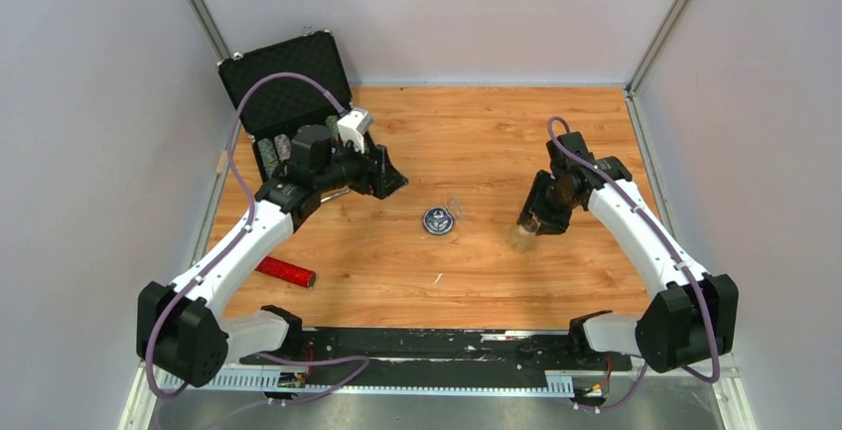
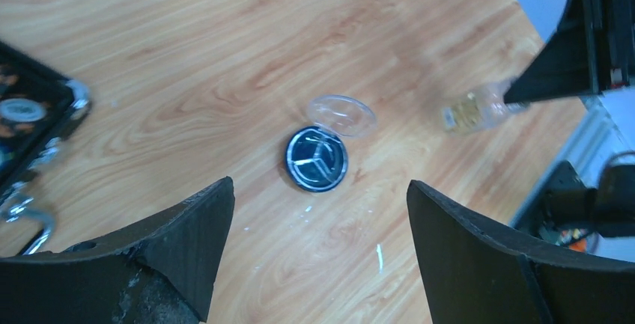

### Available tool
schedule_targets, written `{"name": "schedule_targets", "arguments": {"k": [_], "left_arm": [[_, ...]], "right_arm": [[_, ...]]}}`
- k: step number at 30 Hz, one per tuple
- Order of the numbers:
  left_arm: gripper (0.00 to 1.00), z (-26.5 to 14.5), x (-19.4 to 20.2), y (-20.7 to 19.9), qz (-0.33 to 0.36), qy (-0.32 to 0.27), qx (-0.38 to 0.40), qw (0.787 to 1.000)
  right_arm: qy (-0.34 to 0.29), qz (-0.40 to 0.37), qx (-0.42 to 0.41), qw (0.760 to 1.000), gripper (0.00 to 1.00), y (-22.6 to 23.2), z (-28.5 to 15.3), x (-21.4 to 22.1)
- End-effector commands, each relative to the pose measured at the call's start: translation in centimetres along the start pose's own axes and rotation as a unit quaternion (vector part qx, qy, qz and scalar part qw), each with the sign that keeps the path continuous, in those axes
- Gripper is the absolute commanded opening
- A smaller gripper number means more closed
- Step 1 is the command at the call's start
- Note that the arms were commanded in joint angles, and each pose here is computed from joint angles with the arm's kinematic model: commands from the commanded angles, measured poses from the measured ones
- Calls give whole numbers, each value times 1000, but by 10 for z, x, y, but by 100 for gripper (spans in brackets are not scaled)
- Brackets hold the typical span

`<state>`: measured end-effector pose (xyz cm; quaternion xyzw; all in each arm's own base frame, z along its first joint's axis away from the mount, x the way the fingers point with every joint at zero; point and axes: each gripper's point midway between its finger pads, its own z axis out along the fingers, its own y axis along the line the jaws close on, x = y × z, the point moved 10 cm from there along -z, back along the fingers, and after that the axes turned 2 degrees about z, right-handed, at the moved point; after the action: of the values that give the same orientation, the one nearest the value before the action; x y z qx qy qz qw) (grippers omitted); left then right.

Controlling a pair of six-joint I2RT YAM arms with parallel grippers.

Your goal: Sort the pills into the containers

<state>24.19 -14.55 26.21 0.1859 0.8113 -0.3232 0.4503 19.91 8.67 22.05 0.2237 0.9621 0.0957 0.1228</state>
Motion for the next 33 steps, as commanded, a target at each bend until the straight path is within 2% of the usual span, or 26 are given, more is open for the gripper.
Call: {"name": "schedule_targets", "arguments": {"k": [1,7,10,13,16,24,27,29,33], "left_arm": [[92,13,0,-21,43,1,112,993],[97,25,0,-55,130,-33,235,963],[97,29,0,-67,170,-17,285,943],[96,36,0,-74,182,-18,319,930],[96,37,1,-78,182,-22,354,917],[96,42,0,-84,173,-27,399,900],[95,42,5,-87,160,-11,436,886],[94,45,8,-87,147,3,455,878],[88,48,15,-85,134,18,461,877]], "right_arm": [[-17,-68,-183,981,16,35,-45,-13],[27,-131,-339,931,16,59,-77,-10],[40,-157,-376,912,16,70,-89,-7],[52,-179,-400,897,16,79,-98,-3],[60,-194,-417,886,16,85,-103,-1],[89,-216,-455,859,16,93,-112,3],[97,-228,-462,852,17,98,-114,5],[102,-231,-465,848,17,100,-114,6],[109,-236,-468,844,17,102,-112,7]]}}
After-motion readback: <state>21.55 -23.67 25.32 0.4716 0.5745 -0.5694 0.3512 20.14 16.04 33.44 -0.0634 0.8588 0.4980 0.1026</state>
